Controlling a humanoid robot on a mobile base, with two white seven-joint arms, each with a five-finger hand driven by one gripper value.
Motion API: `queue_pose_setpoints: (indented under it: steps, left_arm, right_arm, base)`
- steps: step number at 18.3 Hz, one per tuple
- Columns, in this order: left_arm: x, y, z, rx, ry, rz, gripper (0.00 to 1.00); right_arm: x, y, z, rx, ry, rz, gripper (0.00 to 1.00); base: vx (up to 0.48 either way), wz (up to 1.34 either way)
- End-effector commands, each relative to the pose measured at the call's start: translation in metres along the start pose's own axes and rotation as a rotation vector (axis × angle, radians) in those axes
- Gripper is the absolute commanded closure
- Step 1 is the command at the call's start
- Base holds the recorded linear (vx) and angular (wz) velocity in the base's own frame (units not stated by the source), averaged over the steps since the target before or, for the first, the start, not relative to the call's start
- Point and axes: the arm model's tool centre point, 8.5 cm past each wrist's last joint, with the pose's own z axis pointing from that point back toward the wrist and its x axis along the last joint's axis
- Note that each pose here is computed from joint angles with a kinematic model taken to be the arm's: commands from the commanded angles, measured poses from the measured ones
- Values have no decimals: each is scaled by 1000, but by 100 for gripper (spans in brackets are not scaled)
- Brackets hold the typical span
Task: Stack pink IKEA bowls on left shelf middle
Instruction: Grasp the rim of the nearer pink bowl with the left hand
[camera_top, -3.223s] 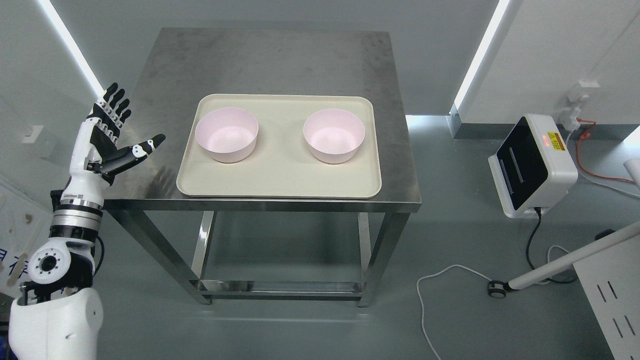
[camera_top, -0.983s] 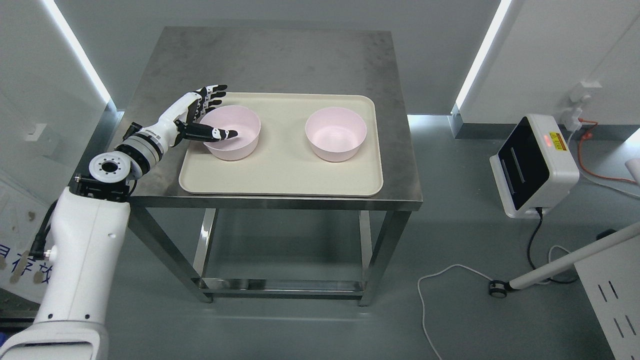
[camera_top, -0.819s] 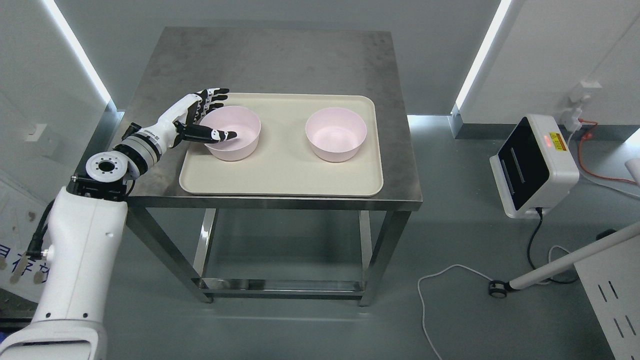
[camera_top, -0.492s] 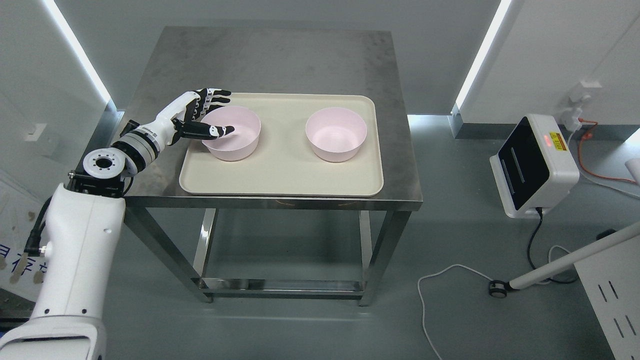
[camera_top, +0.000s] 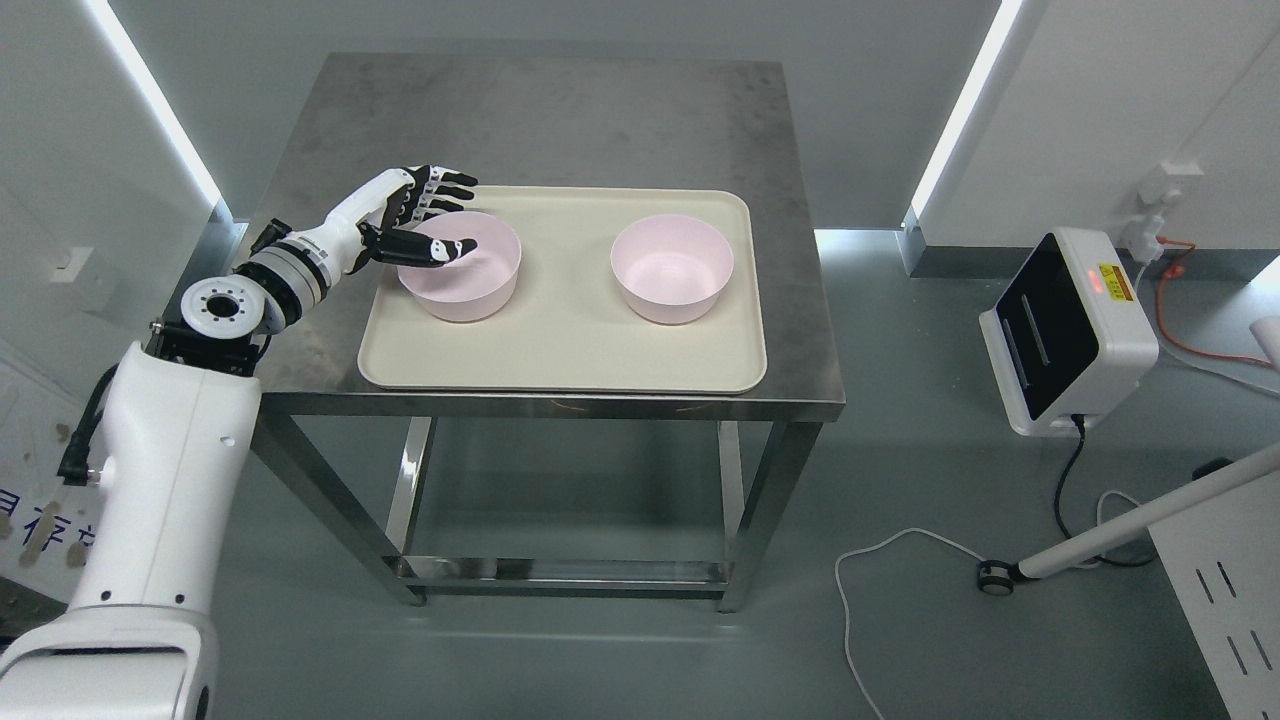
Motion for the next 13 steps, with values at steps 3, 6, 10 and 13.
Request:
queue_pose_setpoints:
  steps: [3, 6, 10, 13]
  left_arm:
    - [-13, -19, -13, -81, 70, -135, 49]
    - [-21, -15, -10, -74, 83, -134, 54]
    - [-14, -10, -11, -64, 54, -148, 65]
    - [-12, -11, -12, -63, 44, -141, 73]
  right_arm:
    - [-7, -11, -1, -17, -5, -11, 0]
    - [-7, -11, -1, -17, -5, -11, 0]
    - [-7, -11, -1, -17, -5, -11, 0]
    - [-7, -11, -1, -17, -5, -12, 0]
  base:
    - [0, 0]
    - [0, 0]
    - [0, 0]
    - [0, 0]
